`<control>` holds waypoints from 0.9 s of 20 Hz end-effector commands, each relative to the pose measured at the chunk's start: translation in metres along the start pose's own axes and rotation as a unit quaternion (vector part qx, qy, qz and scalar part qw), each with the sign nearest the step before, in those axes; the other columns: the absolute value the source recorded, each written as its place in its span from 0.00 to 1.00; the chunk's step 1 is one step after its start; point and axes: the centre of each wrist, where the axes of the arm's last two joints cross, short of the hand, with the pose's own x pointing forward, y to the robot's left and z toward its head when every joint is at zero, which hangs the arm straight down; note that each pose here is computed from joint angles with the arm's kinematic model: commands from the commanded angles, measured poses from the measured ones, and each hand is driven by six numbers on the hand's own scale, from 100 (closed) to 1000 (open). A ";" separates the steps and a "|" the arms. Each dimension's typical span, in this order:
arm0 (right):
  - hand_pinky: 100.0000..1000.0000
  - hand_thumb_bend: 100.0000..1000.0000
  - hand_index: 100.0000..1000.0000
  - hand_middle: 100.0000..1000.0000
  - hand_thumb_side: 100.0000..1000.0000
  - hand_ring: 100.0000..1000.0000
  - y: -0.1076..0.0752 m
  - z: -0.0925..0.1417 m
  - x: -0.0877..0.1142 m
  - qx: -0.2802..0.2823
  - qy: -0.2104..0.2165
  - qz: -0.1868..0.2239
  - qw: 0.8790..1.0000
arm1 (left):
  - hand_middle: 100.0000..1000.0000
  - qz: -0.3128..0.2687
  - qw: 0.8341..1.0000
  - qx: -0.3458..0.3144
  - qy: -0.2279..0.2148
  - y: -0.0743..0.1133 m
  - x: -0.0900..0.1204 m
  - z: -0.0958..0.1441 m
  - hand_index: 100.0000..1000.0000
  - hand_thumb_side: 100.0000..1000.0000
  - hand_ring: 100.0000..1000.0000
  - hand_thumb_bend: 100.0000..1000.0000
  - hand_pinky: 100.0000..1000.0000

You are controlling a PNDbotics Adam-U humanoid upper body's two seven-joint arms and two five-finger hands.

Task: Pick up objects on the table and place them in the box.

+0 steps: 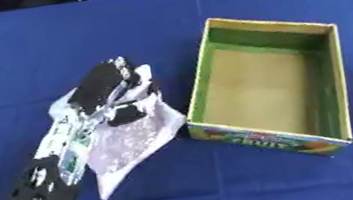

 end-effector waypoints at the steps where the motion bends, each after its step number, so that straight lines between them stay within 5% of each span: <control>1: 0.65 0.00 0.88 0.69 0.85 0.60 -0.005 -0.004 0.007 -0.004 -0.014 0.007 1.000 | 0.00 -0.015 1.000 0.007 -0.013 0.018 -0.001 -0.003 0.00 0.35 0.00 0.00 0.00; 18: 0.65 0.00 0.88 0.69 0.85 0.60 -0.006 -0.004 0.007 -0.005 -0.014 0.008 1.000 | 0.00 -0.047 0.998 0.003 -0.042 0.045 0.000 -0.010 0.00 0.28 0.00 0.00 0.00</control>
